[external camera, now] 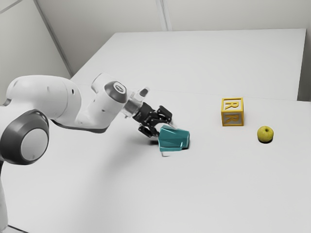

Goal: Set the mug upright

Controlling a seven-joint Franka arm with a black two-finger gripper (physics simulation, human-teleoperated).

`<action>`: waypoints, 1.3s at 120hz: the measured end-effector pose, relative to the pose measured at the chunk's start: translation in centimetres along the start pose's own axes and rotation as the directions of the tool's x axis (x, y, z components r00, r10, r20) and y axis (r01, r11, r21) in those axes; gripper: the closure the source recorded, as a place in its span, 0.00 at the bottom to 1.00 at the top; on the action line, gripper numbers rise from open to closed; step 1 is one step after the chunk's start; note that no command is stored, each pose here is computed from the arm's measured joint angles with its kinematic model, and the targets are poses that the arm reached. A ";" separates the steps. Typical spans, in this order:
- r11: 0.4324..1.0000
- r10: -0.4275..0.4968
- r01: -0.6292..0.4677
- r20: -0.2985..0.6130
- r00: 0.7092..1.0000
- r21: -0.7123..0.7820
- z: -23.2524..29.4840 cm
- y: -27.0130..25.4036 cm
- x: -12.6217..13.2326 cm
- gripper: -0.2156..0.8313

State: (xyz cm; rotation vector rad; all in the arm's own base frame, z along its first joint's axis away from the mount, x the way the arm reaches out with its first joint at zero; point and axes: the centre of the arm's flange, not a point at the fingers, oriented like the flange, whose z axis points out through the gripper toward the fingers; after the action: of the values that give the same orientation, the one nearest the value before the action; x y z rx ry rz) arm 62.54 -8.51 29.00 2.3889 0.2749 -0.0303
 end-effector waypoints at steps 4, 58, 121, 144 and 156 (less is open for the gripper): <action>1.000 0.005 -0.005 0.002 1.000 -0.002 0.0 0.2 -0.1 0.39; 0.999 0.048 -0.048 0.014 0.999 -0.017 0.0 2.6 -0.9 0.80; 0.998 0.067 -0.067 0.004 0.998 -0.012 0.2 4.8 -0.6 0.93; 0.978 0.191 -0.187 -0.036 0.981 0.095 -3.8 7.7 -1.3 0.94; 0.945 0.267 -0.257 -0.023 0.963 0.203 -5.5 7.7 -2.4 0.94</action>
State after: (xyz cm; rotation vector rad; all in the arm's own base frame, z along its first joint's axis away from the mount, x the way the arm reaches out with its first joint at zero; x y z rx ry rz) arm 61.49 -10.80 38.47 2.6086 -0.0275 0.1318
